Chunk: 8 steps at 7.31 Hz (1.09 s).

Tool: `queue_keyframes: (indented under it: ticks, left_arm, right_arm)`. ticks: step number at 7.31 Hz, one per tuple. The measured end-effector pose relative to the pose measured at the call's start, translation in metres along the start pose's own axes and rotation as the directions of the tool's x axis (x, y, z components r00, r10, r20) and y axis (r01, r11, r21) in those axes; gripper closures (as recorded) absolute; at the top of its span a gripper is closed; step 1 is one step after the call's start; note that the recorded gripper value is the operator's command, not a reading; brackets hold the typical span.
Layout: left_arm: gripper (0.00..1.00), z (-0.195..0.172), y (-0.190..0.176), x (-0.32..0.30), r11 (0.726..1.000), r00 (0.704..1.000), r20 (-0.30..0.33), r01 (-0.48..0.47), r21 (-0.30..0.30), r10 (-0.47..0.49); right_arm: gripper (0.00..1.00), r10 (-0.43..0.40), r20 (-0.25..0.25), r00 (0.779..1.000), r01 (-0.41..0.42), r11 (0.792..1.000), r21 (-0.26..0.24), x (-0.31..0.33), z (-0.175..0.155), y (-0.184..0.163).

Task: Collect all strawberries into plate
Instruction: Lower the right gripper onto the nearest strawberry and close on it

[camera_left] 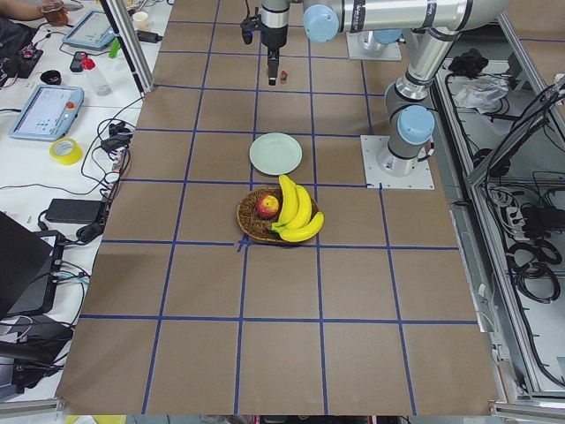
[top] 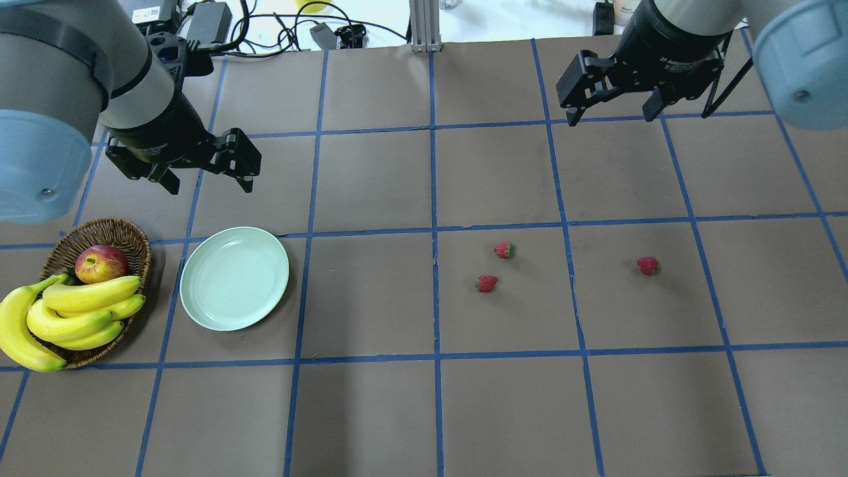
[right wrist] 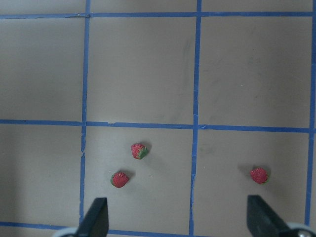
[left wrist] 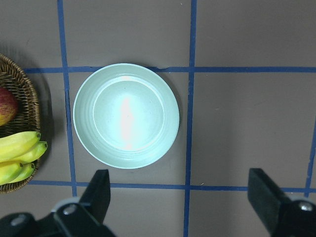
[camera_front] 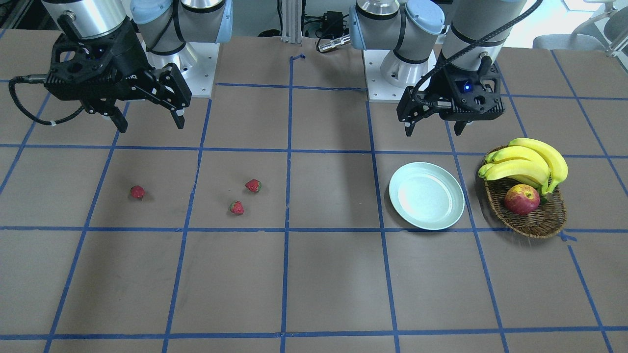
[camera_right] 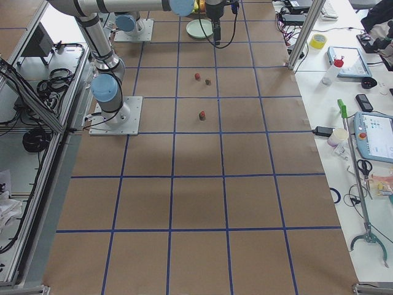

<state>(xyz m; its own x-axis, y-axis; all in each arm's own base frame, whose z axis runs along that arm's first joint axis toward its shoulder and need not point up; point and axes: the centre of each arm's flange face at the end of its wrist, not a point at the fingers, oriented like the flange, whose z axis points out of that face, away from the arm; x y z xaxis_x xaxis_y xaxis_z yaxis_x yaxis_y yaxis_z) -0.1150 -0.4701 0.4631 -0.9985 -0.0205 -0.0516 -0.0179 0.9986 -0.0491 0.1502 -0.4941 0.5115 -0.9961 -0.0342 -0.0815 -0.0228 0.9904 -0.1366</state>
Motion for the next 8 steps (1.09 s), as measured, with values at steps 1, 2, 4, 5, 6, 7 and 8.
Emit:
queue_keyframes:
  ticks: [1,2,4,5,6,7,8]
  left_arm:
    - [0.0,0.0,0.0,0.0,1.0,1.0,-0.002,-0.001,0.001,0.001]
    - [0.0,-0.001,0.0,-0.001,1.0,1.0,0.001,-0.002,0.002,0.002]
    - [0.0,-0.002,0.0,-0.001,1.0,1.0,0.003,-0.003,0.004,0.003]
    - [0.0,-0.002,0.0,-0.001,1.0,1.0,0.003,-0.004,0.005,0.004]
    - [0.0,-0.002,0.001,-0.001,1.0,1.0,0.004,-0.005,0.005,0.005]
    - [0.0,-0.002,0.001,-0.001,1.0,1.0,0.005,-0.004,0.005,0.004]
    - [0.0,-0.002,0.0,-0.001,1.0,1.0,0.006,-0.004,0.006,0.004]
  right_arm:
    - [0.0,0.023,0.002,1.0,-0.023,0.999,-0.028,-0.011,0.016,-0.002]
    - [0.0,0.074,-0.011,0.997,-0.074,0.996,-0.054,-0.033,0.046,-0.008]
    - [0.0,0.193,-0.059,0.979,-0.196,0.979,-0.05,-0.085,0.13,-0.009]
    - [0.0,0.256,-0.074,0.964,-0.26,0.964,-0.049,-0.094,0.179,0.003]
    - [0.0,0.31,-0.081,0.947,-0.315,0.948,-0.049,-0.094,0.22,0.022]
    - [0.01,0.346,-0.073,0.935,-0.349,0.936,-0.038,-0.091,0.254,0.046]
    - [0.03,0.366,-0.055,0.929,-0.368,0.93,-0.024,-0.086,0.278,0.068]
